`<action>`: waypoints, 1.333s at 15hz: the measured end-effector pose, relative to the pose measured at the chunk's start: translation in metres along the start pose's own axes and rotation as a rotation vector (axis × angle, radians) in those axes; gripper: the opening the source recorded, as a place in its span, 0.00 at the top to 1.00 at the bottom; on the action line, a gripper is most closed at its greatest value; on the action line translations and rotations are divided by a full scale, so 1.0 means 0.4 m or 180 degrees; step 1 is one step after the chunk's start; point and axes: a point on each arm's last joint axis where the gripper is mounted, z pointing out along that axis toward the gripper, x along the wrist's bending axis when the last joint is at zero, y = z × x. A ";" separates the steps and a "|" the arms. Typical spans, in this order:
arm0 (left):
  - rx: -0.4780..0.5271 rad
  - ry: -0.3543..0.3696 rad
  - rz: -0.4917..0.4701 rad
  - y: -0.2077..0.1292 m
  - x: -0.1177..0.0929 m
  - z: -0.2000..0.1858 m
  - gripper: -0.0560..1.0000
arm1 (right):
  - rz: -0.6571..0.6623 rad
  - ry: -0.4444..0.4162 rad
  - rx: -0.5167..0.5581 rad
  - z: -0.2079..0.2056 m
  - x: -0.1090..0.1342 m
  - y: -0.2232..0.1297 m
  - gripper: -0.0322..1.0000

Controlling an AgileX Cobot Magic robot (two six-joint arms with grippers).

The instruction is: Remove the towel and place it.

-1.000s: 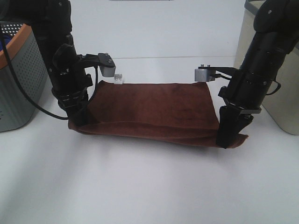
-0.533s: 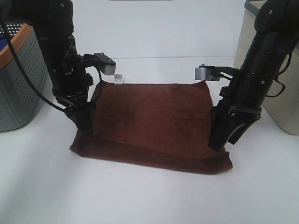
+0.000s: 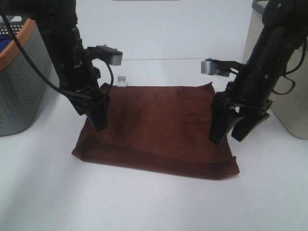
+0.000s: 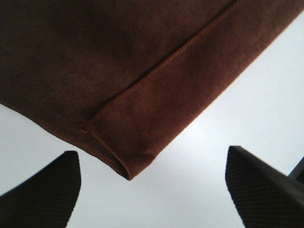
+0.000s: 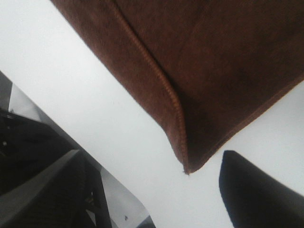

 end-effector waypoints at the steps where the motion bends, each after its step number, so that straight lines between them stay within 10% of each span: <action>1: -0.0119 0.0055 -0.0110 0.012 -0.001 -0.029 0.17 | 0.0131 -0.0036 -0.0145 -0.031 0.008 0.020 0.31; 7: -0.0886 0.0282 -0.0833 0.037 -0.040 -0.241 0.15 | 0.0456 -0.0316 -0.1257 -0.304 0.094 0.097 0.31; 10: -0.1398 0.0727 -0.1152 0.001 -0.030 -0.412 0.16 | 0.0520 -0.0911 -0.1857 -0.481 0.128 0.075 0.31; 16: -0.1730 0.1323 -0.1969 -0.218 0.132 -0.582 0.18 | 0.1381 -0.1331 -0.2409 -0.672 -0.048 -0.078 0.31; 20: -0.1716 0.1468 -0.2484 -0.405 0.137 -0.624 0.18 | 0.1393 -0.1478 -0.2375 -0.682 -0.030 -0.190 0.31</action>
